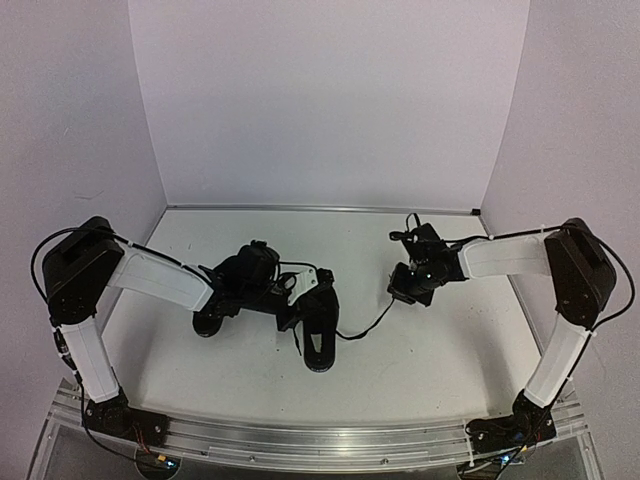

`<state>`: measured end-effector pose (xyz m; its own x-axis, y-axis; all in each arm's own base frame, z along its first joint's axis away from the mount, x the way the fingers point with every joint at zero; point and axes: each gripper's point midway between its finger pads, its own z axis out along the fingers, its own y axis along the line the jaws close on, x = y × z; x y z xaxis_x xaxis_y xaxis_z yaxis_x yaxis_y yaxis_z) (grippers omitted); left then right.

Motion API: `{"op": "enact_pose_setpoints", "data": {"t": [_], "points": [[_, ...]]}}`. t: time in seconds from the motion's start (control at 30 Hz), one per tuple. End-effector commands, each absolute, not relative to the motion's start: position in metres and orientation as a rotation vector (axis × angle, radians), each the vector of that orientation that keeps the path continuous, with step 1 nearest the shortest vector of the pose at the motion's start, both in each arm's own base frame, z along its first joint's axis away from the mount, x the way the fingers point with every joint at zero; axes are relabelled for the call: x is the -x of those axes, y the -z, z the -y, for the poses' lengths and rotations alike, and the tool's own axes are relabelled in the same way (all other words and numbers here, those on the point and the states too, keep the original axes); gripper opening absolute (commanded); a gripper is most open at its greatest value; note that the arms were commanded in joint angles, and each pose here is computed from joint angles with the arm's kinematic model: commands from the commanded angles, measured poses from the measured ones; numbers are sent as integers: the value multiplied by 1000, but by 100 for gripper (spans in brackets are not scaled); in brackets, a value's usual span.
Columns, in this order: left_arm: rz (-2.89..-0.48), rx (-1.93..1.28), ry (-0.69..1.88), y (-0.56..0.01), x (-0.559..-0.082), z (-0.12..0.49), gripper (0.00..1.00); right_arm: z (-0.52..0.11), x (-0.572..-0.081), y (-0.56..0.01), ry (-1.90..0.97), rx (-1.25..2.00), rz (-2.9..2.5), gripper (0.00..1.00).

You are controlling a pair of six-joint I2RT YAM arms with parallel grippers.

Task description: Tie the shoes

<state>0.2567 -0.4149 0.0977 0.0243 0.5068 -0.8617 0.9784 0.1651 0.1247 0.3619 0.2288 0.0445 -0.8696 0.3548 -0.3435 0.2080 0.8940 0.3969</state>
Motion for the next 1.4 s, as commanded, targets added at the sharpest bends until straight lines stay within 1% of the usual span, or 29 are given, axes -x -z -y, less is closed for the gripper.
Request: {"op": "enact_pose_setpoints", "data": {"t": [0.0,0.1,0.2,0.37,0.5,0.53,0.63,0.7,0.77,0.8,0.9,1.07,1.13,1.2,1.37], "points": [[-1485,-1443,701,-126,-256,419,0,-292,-417,-143,-784,-115,-2403,0],[-1463,-1449,702,-128,-254,420,0,-335,-434,-192,-942,50,-2295,0],[-1445,-1450,696,-130,-253,420,0,-390,-427,-218,-1088,226,-2235,0],[-1422,-1450,689,-132,-251,417,0,-473,-393,-224,-1298,451,-2210,0],[-1420,-1462,686,-129,-247,414,0,-508,-370,-219,-1399,545,-2213,0],[-1421,-1462,684,-129,-247,413,0,-511,-365,-217,-1425,562,-2220,3],[-1429,-1462,681,-126,-246,412,0,-509,-359,-217,-1449,579,-2230,34],[-1431,-1459,679,-127,-247,412,0,-499,-355,-215,-1436,587,-2240,52],[-1431,-1458,678,-128,-247,412,0,-480,-355,-218,-1424,564,-2249,61],[-1431,-1457,676,-128,-248,412,0,-470,-354,-220,-1416,548,-2257,63],[-1435,-1453,661,-128,-250,412,0,-435,-355,-218,-1367,466,-2290,63],[-1441,-1451,641,-128,-254,413,0,-395,-329,-188,-1317,363,-2408,55],[-1443,-1450,639,-128,-255,414,0,-390,-315,-170,-1325,336,-2473,51],[-1443,-1450,638,-127,-256,415,0,-388,-303,-156,-1319,321,-2520,50],[-1452,-1452,632,-126,-256,415,0,-395,-283,-138,-1317,327,-2582,52]]}}
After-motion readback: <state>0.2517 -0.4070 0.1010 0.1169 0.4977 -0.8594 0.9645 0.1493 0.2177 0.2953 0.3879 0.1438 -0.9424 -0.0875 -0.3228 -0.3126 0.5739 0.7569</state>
